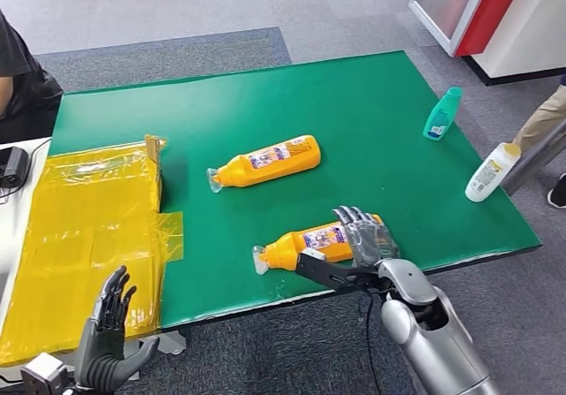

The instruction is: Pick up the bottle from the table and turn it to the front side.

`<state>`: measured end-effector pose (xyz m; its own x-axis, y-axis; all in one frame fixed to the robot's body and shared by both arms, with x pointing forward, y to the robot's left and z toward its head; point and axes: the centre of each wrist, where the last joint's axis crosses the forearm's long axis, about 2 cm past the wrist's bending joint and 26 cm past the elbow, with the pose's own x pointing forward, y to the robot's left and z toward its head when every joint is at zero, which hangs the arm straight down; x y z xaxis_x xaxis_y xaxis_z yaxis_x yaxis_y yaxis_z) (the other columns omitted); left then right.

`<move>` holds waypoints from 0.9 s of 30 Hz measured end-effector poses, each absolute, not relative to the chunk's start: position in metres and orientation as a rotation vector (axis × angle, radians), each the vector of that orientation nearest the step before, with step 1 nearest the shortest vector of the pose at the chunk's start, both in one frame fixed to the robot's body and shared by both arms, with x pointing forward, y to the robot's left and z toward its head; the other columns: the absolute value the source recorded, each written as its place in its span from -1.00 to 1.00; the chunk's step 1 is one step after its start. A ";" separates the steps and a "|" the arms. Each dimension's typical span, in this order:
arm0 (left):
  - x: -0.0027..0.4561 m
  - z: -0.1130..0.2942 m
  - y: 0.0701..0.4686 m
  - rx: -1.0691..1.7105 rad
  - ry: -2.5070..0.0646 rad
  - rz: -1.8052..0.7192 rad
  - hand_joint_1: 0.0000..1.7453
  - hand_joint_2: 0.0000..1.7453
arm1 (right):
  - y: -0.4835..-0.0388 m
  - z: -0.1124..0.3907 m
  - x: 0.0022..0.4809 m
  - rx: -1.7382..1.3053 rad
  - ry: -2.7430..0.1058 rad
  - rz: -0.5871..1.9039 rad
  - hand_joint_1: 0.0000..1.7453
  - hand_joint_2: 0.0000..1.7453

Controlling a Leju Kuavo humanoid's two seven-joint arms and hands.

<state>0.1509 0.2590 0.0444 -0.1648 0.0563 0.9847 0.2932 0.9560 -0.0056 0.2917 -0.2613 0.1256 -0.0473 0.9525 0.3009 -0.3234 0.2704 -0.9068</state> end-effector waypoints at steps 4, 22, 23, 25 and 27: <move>0.151 0.042 0.258 -0.268 -1.726 -0.219 -1.00 1.00 | -0.267 0.123 0.299 -0.757 -1.108 1.237 -1.00 1.00; 0.151 0.033 0.252 -0.296 -1.711 -0.243 -1.00 1.00 | -0.294 0.107 0.316 -0.828 -0.959 1.369 -1.00 1.00; 0.151 0.033 0.251 -0.296 -1.709 -0.244 -1.00 1.00 | -0.294 0.106 0.317 -0.832 -0.960 1.374 -1.00 1.00; 0.151 0.033 0.251 -0.297 -1.708 -0.246 -1.00 1.00 | -0.293 0.106 0.318 -0.837 -0.961 1.381 -1.00 1.00; 0.151 0.032 0.250 -0.299 -1.707 -0.248 -1.00 1.00 | -0.293 0.106 0.319 -0.842 -0.962 1.388 -1.00 1.00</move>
